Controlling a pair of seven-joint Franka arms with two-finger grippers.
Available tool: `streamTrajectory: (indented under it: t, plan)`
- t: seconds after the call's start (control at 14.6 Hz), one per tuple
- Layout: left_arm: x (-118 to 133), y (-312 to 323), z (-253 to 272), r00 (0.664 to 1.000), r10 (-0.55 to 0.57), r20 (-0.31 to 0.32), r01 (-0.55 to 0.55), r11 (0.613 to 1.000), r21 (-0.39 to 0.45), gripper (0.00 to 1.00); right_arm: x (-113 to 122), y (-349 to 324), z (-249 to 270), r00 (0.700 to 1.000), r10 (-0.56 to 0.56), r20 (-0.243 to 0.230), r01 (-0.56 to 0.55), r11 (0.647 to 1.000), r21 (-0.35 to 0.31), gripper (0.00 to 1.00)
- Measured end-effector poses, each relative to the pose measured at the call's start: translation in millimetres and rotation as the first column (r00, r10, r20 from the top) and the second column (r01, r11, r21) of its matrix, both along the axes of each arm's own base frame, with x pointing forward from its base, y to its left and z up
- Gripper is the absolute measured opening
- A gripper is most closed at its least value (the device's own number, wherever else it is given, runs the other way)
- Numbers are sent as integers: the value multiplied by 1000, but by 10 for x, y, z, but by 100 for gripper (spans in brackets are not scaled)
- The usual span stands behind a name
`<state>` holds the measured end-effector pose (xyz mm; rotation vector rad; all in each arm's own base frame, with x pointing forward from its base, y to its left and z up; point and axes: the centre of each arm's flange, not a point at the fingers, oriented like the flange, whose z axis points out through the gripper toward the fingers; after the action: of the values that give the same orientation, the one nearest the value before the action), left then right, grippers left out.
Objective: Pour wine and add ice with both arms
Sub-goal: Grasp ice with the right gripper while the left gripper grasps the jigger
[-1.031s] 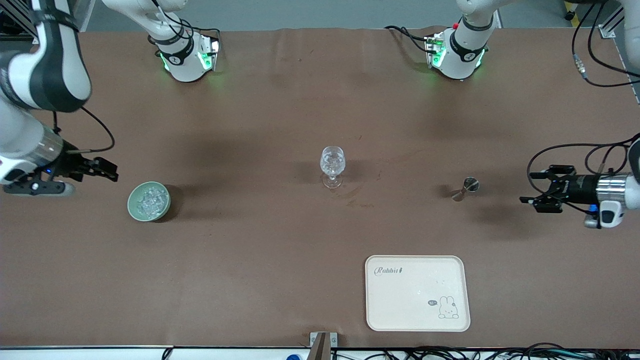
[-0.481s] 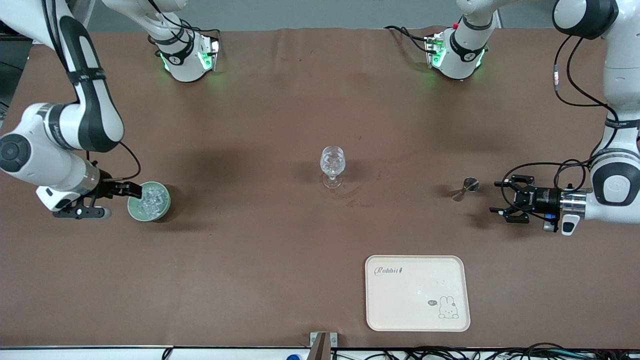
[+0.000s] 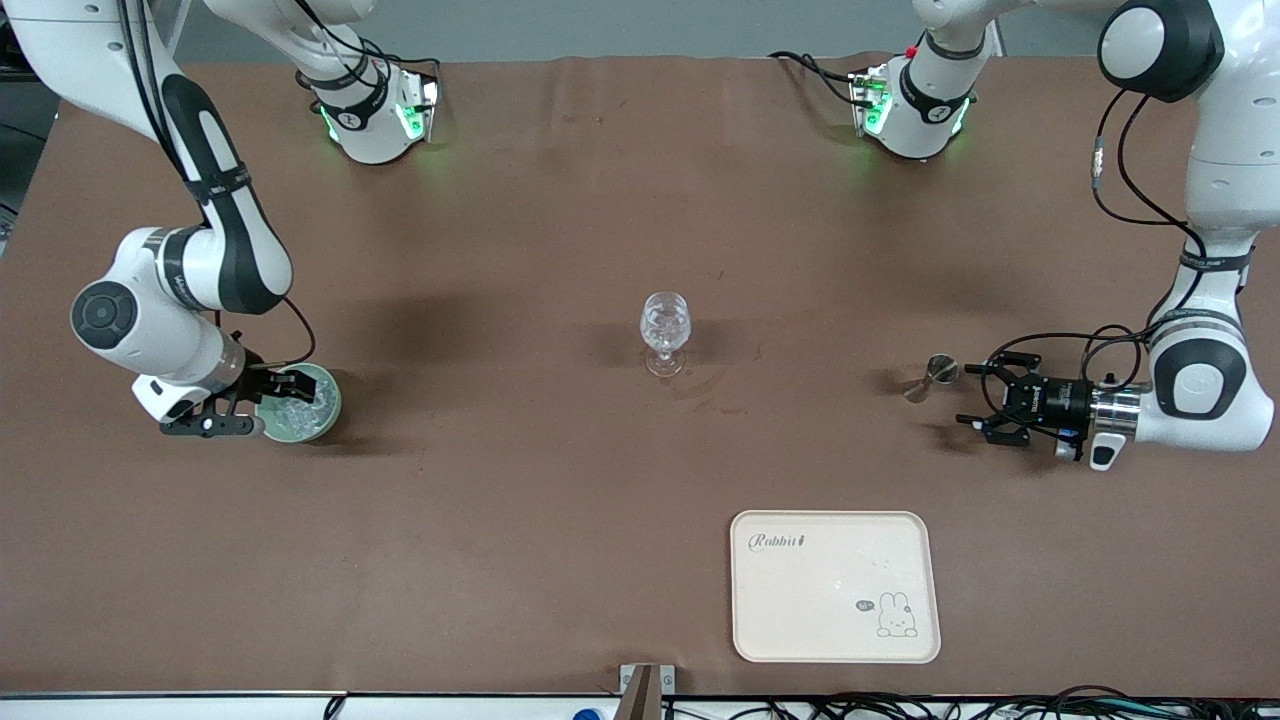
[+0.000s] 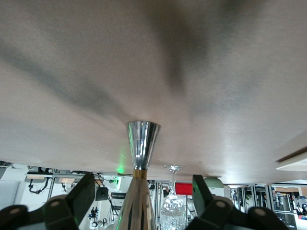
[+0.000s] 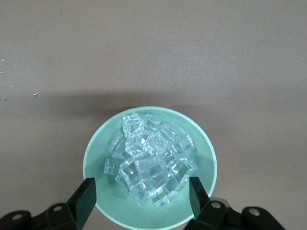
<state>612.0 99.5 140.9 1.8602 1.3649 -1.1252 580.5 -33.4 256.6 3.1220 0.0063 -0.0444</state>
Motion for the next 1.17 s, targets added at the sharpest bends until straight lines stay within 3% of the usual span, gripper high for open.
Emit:
streamTrajectory:
  t: [0.21,0.27,0.69,1.17]
  plan:
    - [-36,-104,-62,1000,-10,-16,10,1000,-21,84,8,-1,-87,1000,0,3,0,1000,-1,85]
    - [-46,-142,-70,1000,-16,-20,15,1000,-27,76,11,0,-113,1000,1,5,-1,1000,-1,84]
    - [-103,-264,-179,999,-28,-43,26,999,-48,73,15,-1,-246,1000,1,4,-1,1000,-2,81]
    - [-89,-399,-238,999,-12,-50,7,996,-85,57,-20,0,-322,1000,1,-9,-1,1000,-2,76]
